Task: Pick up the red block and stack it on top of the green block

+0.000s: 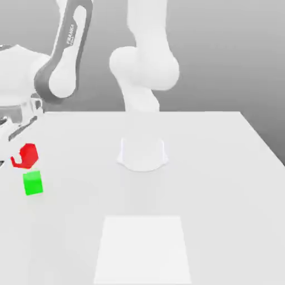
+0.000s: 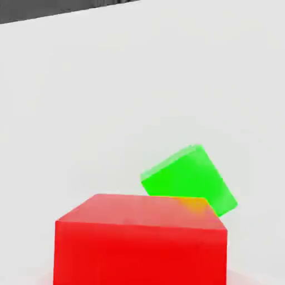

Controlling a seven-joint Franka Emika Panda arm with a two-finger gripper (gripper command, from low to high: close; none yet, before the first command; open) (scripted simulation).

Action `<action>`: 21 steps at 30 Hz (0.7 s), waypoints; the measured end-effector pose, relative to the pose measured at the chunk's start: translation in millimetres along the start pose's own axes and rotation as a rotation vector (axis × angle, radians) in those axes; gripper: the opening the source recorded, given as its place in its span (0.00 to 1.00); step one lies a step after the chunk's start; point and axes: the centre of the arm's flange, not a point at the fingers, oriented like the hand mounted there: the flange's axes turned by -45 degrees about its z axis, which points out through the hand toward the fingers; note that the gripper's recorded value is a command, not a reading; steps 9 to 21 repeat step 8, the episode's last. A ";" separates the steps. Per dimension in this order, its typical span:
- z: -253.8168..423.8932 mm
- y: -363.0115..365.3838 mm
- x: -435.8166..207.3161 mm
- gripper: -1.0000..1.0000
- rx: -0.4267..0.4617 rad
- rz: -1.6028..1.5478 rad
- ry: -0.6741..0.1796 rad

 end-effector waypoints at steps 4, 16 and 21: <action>37.7 3.5 1.7 0.00 0.002 0.010 -0.001; 45.7 4.3 1.4 1.00 0.001 0.011 -0.001; 45.7 4.3 1.4 1.00 0.001 0.011 -0.001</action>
